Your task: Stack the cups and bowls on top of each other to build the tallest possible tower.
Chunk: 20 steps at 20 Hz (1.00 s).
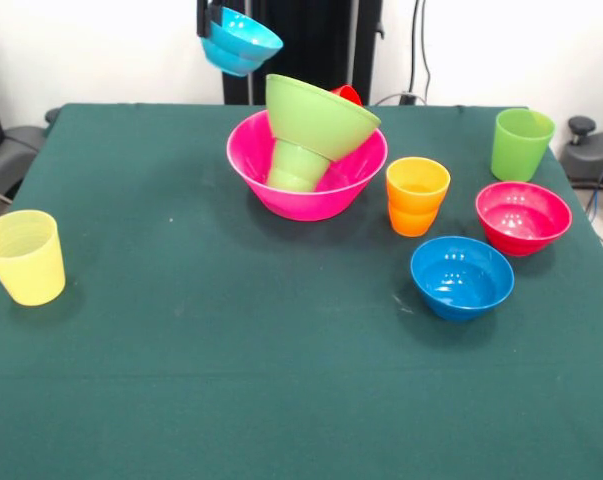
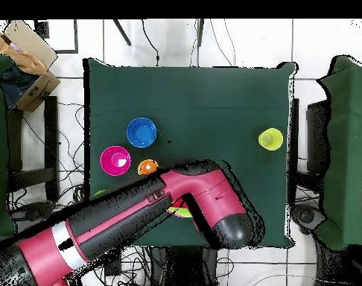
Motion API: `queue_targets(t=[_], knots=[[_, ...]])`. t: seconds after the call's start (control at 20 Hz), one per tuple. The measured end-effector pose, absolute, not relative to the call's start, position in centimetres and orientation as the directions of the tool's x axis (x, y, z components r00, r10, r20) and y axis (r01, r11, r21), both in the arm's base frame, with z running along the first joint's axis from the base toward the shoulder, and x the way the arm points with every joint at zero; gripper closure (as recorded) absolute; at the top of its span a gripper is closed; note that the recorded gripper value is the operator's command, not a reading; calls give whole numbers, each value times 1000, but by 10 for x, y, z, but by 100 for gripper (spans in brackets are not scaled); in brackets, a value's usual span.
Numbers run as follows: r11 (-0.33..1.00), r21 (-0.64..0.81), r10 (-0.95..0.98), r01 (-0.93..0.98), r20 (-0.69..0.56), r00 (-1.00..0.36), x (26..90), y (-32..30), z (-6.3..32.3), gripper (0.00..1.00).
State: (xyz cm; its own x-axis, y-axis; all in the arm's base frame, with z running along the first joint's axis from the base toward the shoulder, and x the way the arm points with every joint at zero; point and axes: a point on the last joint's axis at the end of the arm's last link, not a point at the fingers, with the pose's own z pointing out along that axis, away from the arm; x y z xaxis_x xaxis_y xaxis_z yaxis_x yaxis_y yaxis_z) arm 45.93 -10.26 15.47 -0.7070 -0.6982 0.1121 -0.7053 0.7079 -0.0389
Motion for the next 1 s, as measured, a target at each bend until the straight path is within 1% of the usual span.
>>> queue_targets(t=[0.35, 0.65, 0.8, 1.0], knots=[[750, -66, -658, -658, 20, -752, 451, -99, 164, 100], [761, -82, -648, -643, -47, -760, 455, -96, 184, 100], [749, -85, -662, -657, -44, -748, 458, -93, 189, 100], [716, -88, -696, -692, -12, -718, 478, -81, 186, 100]])
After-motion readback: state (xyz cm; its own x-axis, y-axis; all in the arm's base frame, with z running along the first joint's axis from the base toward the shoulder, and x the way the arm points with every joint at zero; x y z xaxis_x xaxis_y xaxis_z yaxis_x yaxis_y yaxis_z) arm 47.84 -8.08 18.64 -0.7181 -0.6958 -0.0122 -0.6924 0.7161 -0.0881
